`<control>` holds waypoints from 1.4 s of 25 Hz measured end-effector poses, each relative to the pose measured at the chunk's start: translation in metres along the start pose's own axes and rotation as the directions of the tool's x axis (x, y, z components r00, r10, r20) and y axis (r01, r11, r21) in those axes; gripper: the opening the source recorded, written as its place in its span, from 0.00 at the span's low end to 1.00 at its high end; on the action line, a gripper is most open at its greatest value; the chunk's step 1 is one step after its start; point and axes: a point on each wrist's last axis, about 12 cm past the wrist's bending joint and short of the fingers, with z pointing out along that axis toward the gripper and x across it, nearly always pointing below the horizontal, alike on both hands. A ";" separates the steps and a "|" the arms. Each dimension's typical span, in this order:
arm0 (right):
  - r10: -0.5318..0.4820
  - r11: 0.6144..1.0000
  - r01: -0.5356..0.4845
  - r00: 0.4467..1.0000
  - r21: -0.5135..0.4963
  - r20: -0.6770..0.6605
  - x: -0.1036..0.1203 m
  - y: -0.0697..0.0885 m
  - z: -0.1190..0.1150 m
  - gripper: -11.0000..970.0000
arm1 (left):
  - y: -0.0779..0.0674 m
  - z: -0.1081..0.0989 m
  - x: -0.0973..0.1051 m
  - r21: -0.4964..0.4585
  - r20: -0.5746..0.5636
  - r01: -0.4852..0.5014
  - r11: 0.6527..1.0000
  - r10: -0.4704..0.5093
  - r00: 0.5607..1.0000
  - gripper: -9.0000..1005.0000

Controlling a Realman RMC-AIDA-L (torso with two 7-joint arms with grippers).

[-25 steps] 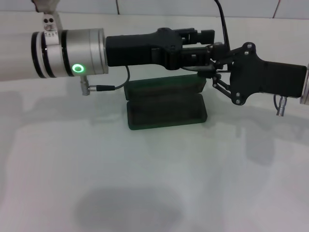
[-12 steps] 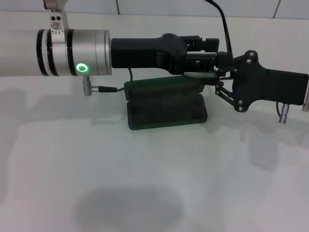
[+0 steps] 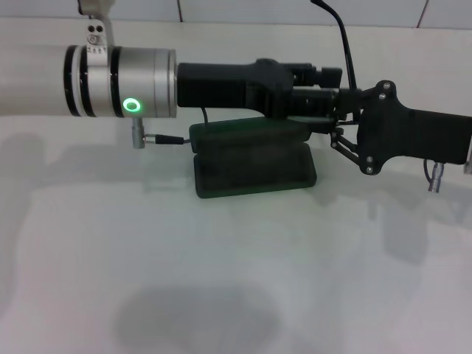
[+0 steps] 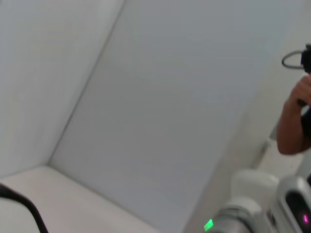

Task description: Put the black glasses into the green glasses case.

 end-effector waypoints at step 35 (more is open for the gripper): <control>0.140 0.987 -0.123 0.976 -0.108 0.166 -0.014 0.029 0.023 0.11 | 0.007 -0.001 0.012 -0.128 0.071 -0.097 0.987 0.106 0.992 0.71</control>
